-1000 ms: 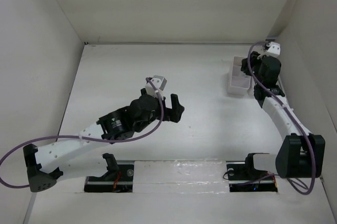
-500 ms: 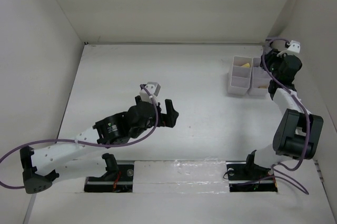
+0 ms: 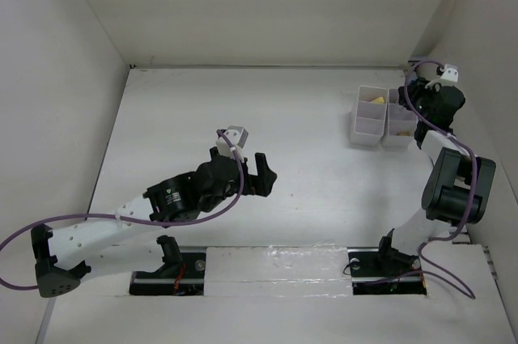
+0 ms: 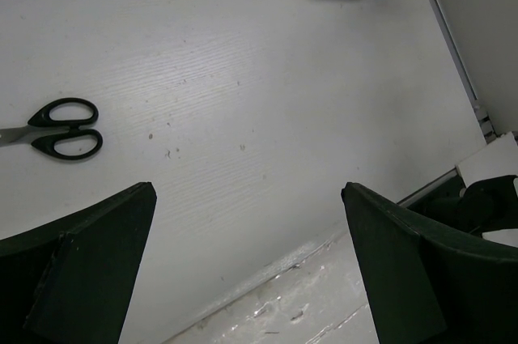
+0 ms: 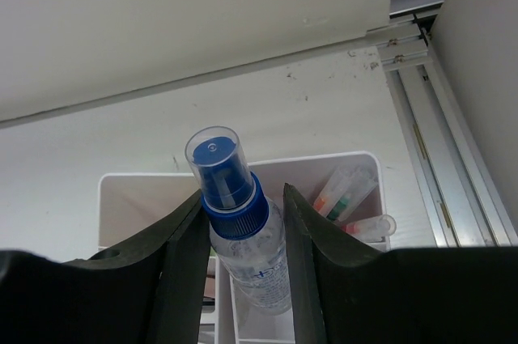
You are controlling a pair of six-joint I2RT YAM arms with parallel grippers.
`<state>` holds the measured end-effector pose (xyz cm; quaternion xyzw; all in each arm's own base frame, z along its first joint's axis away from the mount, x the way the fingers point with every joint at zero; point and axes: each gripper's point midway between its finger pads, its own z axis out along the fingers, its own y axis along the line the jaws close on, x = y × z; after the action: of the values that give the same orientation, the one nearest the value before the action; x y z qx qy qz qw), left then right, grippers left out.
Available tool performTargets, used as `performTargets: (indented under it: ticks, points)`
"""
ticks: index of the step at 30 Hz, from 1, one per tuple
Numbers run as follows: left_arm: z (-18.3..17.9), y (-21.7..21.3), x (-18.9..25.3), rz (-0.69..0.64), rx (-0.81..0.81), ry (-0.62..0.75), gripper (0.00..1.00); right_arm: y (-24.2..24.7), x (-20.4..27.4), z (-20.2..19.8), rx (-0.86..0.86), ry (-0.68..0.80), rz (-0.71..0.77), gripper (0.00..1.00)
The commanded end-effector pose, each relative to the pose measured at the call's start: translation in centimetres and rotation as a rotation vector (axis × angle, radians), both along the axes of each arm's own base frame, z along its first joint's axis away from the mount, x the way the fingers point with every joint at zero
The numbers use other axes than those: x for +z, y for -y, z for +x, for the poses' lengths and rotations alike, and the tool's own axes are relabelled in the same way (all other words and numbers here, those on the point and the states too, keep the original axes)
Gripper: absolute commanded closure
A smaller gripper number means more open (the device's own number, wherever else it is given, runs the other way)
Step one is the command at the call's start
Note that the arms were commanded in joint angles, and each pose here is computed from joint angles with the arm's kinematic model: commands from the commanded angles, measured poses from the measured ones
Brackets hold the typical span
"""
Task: Sort the stationery into containers
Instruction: Place the stationery in the storage box.
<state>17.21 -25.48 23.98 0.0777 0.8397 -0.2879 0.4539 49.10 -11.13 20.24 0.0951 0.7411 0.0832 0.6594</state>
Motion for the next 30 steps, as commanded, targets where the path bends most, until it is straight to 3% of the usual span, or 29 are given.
performTargets:
  ticks: [1,14,21,30]
  points:
    - [-0.1,0.3,0.7,-0.027,-0.018,0.021,0.0,0.1,5.0,1.1,0.035,0.158,-0.045,1.0]
    - [-0.5,0.2,1.3,-0.05,-0.035,0.023,0.0,2.5,2.8,0.2,-0.036,0.119,-0.034,0.98]
    - [-0.5,0.2,1.3,-0.05,-0.035,0.023,0.0,2.7,2.4,0.3,-0.048,0.111,-0.013,0.58]
    - [-0.6,0.0,1.9,-0.068,-0.035,0.031,0.0,2.0,3.6,-0.3,-0.029,0.138,0.008,0.33]
